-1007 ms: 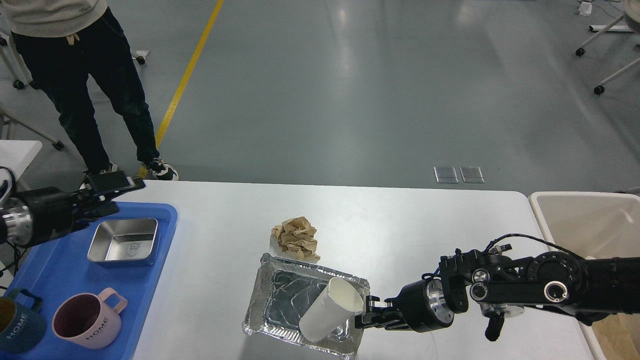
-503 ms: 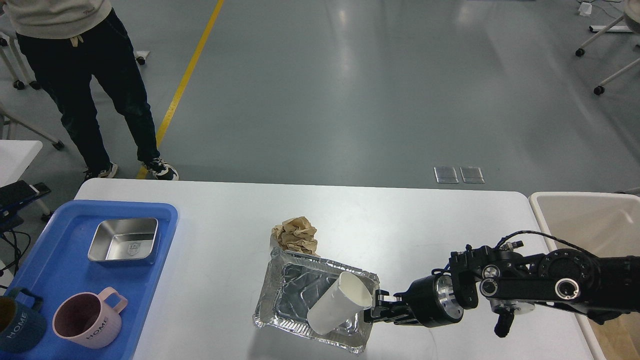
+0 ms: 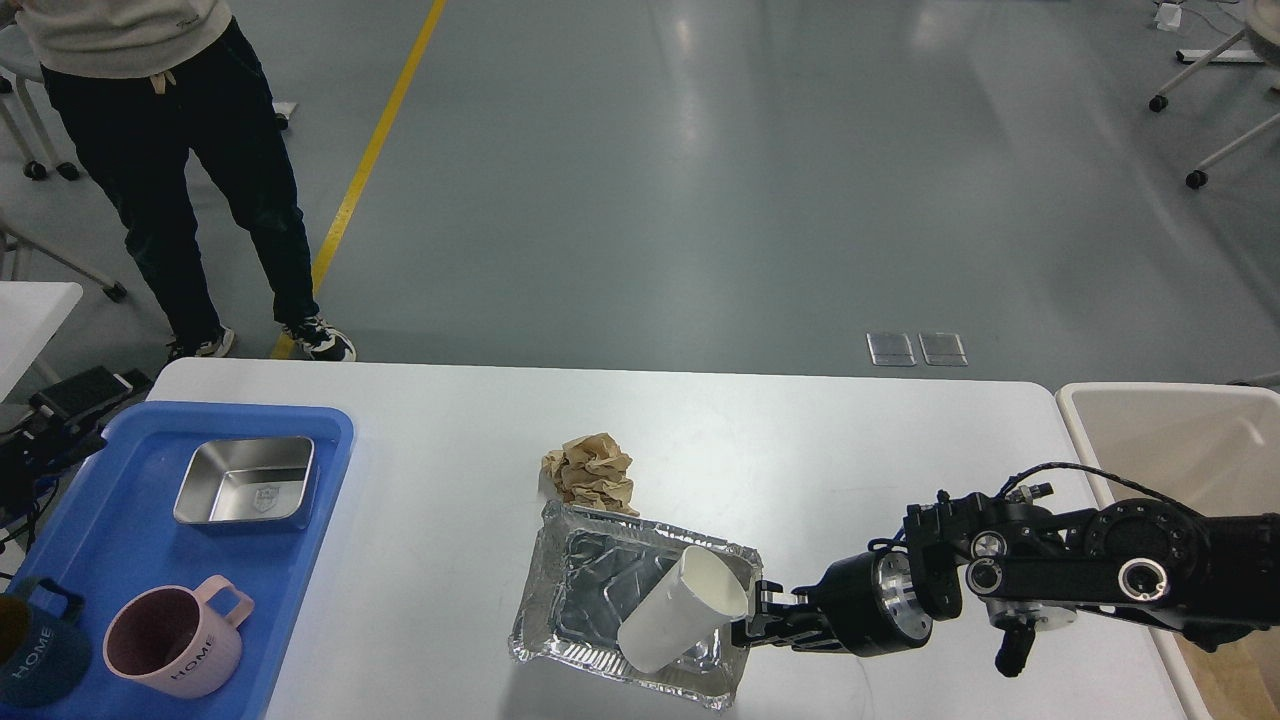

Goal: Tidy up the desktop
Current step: 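Reach the left gripper to the crumpled brown paper, then grasp the crumpled paper with the left gripper and lift it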

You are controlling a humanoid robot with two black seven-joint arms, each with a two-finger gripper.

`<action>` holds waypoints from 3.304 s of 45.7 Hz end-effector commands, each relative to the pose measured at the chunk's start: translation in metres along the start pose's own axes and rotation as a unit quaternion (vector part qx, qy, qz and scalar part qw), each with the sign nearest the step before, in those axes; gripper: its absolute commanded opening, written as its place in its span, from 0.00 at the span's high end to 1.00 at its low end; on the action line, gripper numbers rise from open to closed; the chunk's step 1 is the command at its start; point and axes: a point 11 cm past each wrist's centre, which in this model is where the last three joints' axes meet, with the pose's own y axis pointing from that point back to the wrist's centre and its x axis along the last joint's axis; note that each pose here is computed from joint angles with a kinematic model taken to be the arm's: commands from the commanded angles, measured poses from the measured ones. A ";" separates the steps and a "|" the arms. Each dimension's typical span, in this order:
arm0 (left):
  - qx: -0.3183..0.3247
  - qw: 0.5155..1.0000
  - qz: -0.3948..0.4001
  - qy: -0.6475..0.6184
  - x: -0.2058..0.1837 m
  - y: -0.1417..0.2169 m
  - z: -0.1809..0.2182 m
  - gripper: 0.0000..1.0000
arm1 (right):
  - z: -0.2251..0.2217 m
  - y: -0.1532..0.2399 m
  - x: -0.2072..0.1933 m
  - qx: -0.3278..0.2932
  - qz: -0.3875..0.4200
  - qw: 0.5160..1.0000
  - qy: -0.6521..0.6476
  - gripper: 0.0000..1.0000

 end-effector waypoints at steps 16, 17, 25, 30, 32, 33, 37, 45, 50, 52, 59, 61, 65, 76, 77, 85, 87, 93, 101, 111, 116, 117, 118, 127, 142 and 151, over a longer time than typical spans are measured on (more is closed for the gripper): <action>-0.051 0.988 -0.142 -0.018 -0.093 -0.106 0.056 0.04 | 0.000 0.001 0.001 -0.001 0.001 1.000 0.000 1.00; -0.052 0.987 -0.150 -0.018 -0.097 -0.108 0.058 0.04 | 0.000 0.001 0.001 0.000 0.002 1.000 0.001 1.00; -0.061 0.983 -0.173 -0.017 -0.124 -0.126 0.072 0.04 | 0.001 0.001 0.000 -0.001 0.001 1.000 0.000 1.00; -0.059 0.981 -0.182 -0.020 -0.140 -0.136 0.075 0.04 | 0.001 0.001 0.000 -0.001 0.001 1.000 -0.001 1.00; -0.055 0.980 -0.187 -0.027 -0.146 -0.138 0.074 0.04 | 0.002 0.003 0.002 -0.002 0.004 1.000 -0.002 1.00; -0.053 0.980 -0.191 -0.030 -0.150 -0.139 0.073 0.04 | 0.002 0.003 0.002 -0.002 0.005 1.000 -0.002 1.00; -0.054 0.978 -0.200 -0.036 -0.165 -0.146 0.078 0.04 | 0.003 0.005 0.004 -0.003 0.008 1.000 -0.004 1.00; -0.066 0.975 -0.207 -0.042 -0.189 -0.161 0.098 0.04 | 0.005 0.006 0.003 -0.003 0.008 1.000 -0.006 1.00; -0.079 0.973 -0.214 -0.047 -0.202 -0.166 0.115 0.04 | 0.005 0.006 0.004 -0.003 0.009 1.000 -0.005 1.00; -0.085 0.971 -0.217 -0.048 -0.205 -0.167 0.122 0.04 | 0.005 0.006 0.004 -0.002 0.009 1.000 -0.006 1.00; -0.090 0.969 -0.226 -0.049 -0.215 -0.169 0.131 0.04 | 0.007 0.007 0.004 -0.003 0.009 1.000 -0.007 1.00; -0.090 0.967 -0.232 -0.049 -0.219 -0.170 0.131 0.04 | 0.007 0.008 0.004 -0.004 0.010 1.000 -0.008 1.00; -0.082 0.966 -0.239 -0.056 -0.224 -0.170 0.126 0.04 | 0.007 0.008 0.004 -0.004 0.010 1.000 -0.008 1.00; -0.073 0.964 -0.247 -0.067 -0.235 -0.171 0.120 0.04 | 0.007 0.008 0.004 -0.004 0.011 1.000 -0.008 1.00; -0.073 0.964 -0.247 -0.067 -0.235 -0.171 0.121 0.04 | 0.008 0.008 0.004 -0.004 0.011 1.000 -0.008 1.00; -0.069 0.965 -0.243 -0.066 -0.239 -0.175 0.123 0.10 | 0.008 0.009 0.005 -0.004 0.013 1.000 -0.009 1.00; -0.070 0.965 -0.245 -0.065 -0.240 -0.175 0.124 0.12 | 0.007 0.009 0.005 -0.003 0.013 1.000 -0.009 1.00; -0.071 0.966 -0.242 -0.064 -0.242 -0.175 0.126 0.23 | 0.007 0.009 0.005 -0.003 0.013 1.000 -0.009 1.00; -0.076 0.965 -0.243 -0.066 -0.249 -0.177 0.129 0.55 | 0.008 0.009 0.005 -0.003 0.013 1.000 -0.010 1.00; -0.082 0.965 -0.240 -0.062 -0.251 -0.179 0.127 0.79 | 0.007 0.009 0.005 -0.002 0.013 1.000 -0.009 1.00; -0.094 0.964 -0.240 -0.059 -0.251 -0.179 0.130 0.86 | 0.007 0.009 0.004 -0.002 0.012 1.000 -0.009 1.00; -0.096 0.964 -0.240 -0.059 -0.251 -0.178 0.130 0.88 | 0.008 0.009 0.004 -0.003 0.012 1.000 -0.009 1.00; -0.097 0.964 -0.240 -0.058 -0.252 -0.178 0.130 0.91 | 0.008 0.009 0.004 -0.003 0.012 1.000 -0.009 1.00; -0.108 0.963 -0.241 -0.054 -0.252 -0.177 0.130 0.96 | 0.007 0.009 0.004 -0.002 0.012 1.000 -0.009 1.00; -0.126 0.961 -0.242 -0.051 -0.250 -0.176 0.133 1.00 | 0.008 0.009 0.005 -0.004 0.014 1.000 -0.009 1.00; -0.122 0.962 -0.240 -0.051 -0.243 -0.175 0.128 1.00 | 0.008 0.009 0.005 -0.004 0.014 1.000 -0.009 1.00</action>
